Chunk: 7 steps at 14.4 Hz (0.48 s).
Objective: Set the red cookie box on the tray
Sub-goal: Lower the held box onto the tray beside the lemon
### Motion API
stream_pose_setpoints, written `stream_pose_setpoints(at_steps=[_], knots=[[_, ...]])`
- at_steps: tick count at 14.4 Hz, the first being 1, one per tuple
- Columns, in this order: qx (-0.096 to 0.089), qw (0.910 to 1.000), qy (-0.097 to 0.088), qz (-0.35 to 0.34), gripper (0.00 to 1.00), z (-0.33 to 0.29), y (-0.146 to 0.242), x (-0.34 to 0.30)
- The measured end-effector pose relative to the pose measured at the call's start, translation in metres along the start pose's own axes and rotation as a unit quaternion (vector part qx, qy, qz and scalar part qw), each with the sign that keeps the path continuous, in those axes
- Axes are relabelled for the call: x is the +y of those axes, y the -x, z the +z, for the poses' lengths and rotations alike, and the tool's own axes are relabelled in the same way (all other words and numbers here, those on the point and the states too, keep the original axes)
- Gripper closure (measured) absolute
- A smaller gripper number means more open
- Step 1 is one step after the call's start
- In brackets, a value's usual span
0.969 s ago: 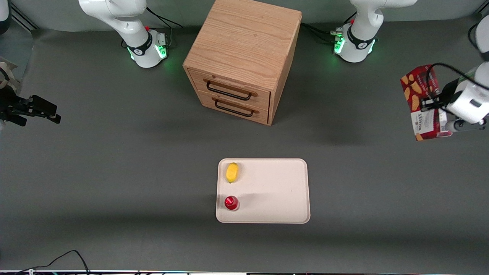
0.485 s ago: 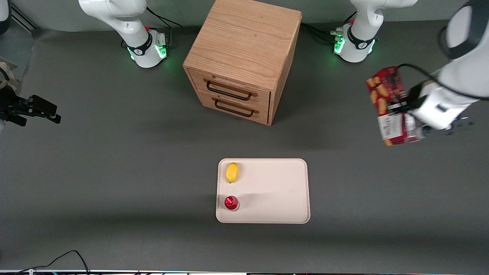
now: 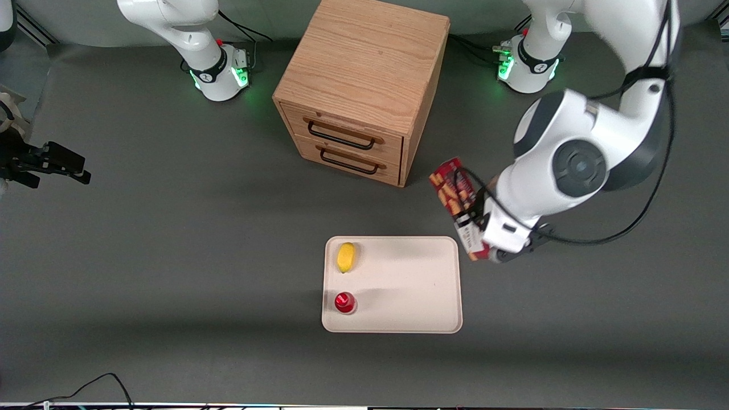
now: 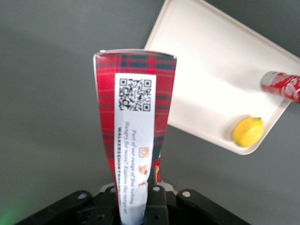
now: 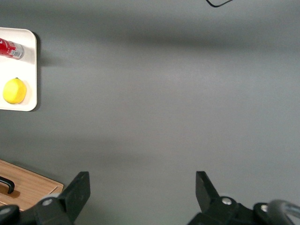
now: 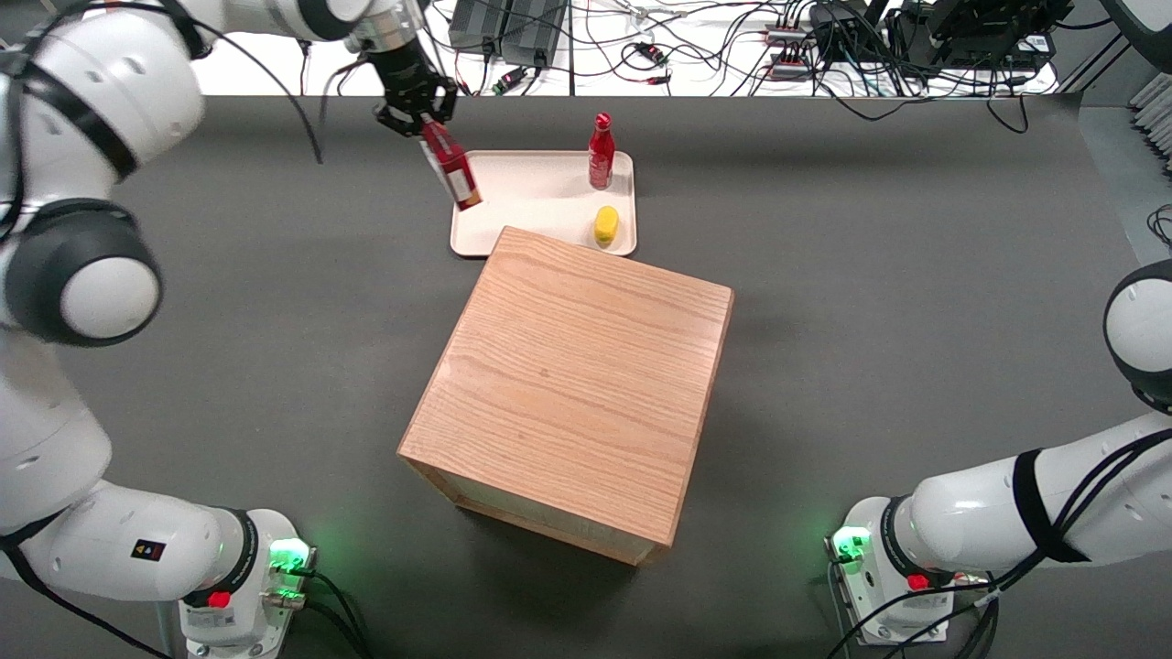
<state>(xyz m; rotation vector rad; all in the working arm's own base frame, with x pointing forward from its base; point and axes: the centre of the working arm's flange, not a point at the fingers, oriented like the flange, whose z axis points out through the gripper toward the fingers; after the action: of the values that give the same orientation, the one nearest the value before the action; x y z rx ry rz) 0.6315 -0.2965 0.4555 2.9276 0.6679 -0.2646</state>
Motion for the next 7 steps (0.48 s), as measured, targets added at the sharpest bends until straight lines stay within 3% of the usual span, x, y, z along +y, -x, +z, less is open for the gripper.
stream_pose_setpoints(at_steps=[1, 4, 7], knots=[[0.006, 1.0, 0.005, -0.003, 0.85, 0.009, -0.007, 0.011], [0.055, 0.9983, 0.018, 0.004, 0.85, 0.053, -0.032, 0.033], [0.088, 0.9953, 0.036, 0.014, 0.85, 0.112, -0.051, 0.04]])
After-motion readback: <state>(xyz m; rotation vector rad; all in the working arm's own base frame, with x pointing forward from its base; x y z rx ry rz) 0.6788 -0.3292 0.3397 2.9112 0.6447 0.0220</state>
